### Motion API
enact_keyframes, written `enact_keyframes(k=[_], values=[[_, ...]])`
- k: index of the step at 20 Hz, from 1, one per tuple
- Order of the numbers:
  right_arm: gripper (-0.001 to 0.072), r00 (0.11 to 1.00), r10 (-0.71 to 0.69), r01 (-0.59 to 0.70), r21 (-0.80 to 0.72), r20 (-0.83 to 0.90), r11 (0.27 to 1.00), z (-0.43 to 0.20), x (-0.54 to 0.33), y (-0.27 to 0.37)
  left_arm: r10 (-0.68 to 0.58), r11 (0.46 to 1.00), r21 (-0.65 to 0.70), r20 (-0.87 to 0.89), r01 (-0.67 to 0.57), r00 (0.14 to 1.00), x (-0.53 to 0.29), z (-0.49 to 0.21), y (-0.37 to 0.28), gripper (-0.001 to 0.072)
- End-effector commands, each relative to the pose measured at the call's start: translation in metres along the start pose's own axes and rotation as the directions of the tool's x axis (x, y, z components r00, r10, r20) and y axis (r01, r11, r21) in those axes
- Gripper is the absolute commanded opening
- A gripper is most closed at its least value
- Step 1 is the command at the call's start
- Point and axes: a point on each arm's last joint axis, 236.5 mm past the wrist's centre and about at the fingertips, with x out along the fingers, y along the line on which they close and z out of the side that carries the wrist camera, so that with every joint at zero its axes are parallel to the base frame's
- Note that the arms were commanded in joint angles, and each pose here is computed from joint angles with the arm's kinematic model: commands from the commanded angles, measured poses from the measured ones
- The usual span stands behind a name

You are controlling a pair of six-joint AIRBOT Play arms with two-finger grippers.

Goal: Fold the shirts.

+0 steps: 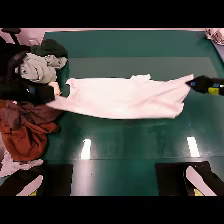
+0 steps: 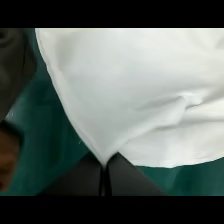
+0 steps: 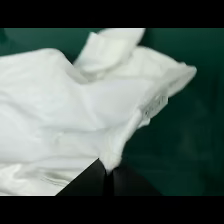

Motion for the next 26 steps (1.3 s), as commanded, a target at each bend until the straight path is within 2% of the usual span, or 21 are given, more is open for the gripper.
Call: enact_keyframes(k=[1,4,6,8,9,10,11,12,13,15,17,19,21,23,26], values=[[0.0022,0.975,0.075,-0.044,-0.147,0.209,0.988,0.059,-0.052,0.056,-0.09,0.995,-0.028,0.261,0.101,0.961,-0.069,0.064,-0.035,0.0024],[0.0023,0.932,0.091,0.041,-0.351,0.351,0.936,0.094,-0.136,0.117,-0.155,0.986,0.009,0.374,0.164,0.914,-0.152,0.079,-0.061,0.0024],[0.0023,0.873,0.128,0.121,-0.463,0.471,0.878,0.106,-0.201,0.169,-0.195,0.98,0.042,0.422,0.196,0.885,-0.21,0.069,-0.072,0.0024],[0.0022,0.771,0.145,0.273,-0.527,0.621,0.805,0.111,-0.271,0.213,-0.324,0.943,0.1,0.493,0.317,0.808,-0.278,0.048,-0.097,0.0024],[0.0021,0.691,0.163,0.332,-0.509,0.705,0.794,0.118,-0.307,0.231,-0.397,0.911,0.136,0.544,0.389,0.739,-0.316,0.039,-0.11,0.0023],[0.0021,0.62,0.189,0.331,-0.473,0.761,0.817,0.124,-0.333,0.244,-0.434,0.891,0.167,0.589,0.422,0.682,-0.341,0.036,-0.116,0.0022],[0.0021,0.573,0.19,0.284,-0.411,0.797,0.866,0.133,-0.348,0.246,-0.425,0.893,0.17,0.619,0.416,0.66,-0.349,0.039,-0.113,0.0022],[0.0021,0.575,0.16,0.205,-0.331,0.802,0.921,0.143,-0.345,0.237,-0.38,0.914,0.136,0.619,0.383,0.687,-0.337,0.045,-0.103,0.0022],[0.0021,0.62,0.104,0.128,-0.231,0.778,0.965,0.152,-0.326,0.218,-0.321,0.937,0.086,0.596,0.339,0.736,-0.31,0.054,-0.093,0.0022],[0.0021,0.764,-0.031,0.066,-0.03,0.645,0.997,0.16,-0.259,0.165,-0.204,0.971,-0.007,0.499,0.239,0.842,-0.232,0.079,-0.073,0.0023],[0.0021,0.875,-0.177,0.108,0.175,0.45,0.979,0.161,-0.175,0.088,-0.076,0.991,-0.074,0.374,0.112,0.924,-0.136,0.102,-0.048,0.0024],[0.0021,0.933,-0.281,0.19,0.355,0.225,0.915,0.139,-0.085,0.005,0.007,0.992,-0.128,0.209,0.02,0.978,-0.03,0.105,-0.026,0.0024],[0.0021,0.957,-0.289,0.261,0.446,-0.005,0.856,0.096,0.006,-0.055,0.039,0.985,-0.169,0.064,-0.028,0.997,0.064,0.098,-0.011,0.0024],[0.0021,0.941,-0.282,0.339,0.487,-0.188,0.805,0.047,0.086,-0.103,0.061,0.98,-0.188,-0.038,-0.067,0.997,0.137,0.088,0.004,0.0024],[0.0021,0.901,-0.263,0.414,0.497,-0.346,0.763,-0.012,0.168,-0.15,0.099,0.968,-0.217,-0.13,-0.126,0.987,0.202,0.073,0.024,0.0024]])
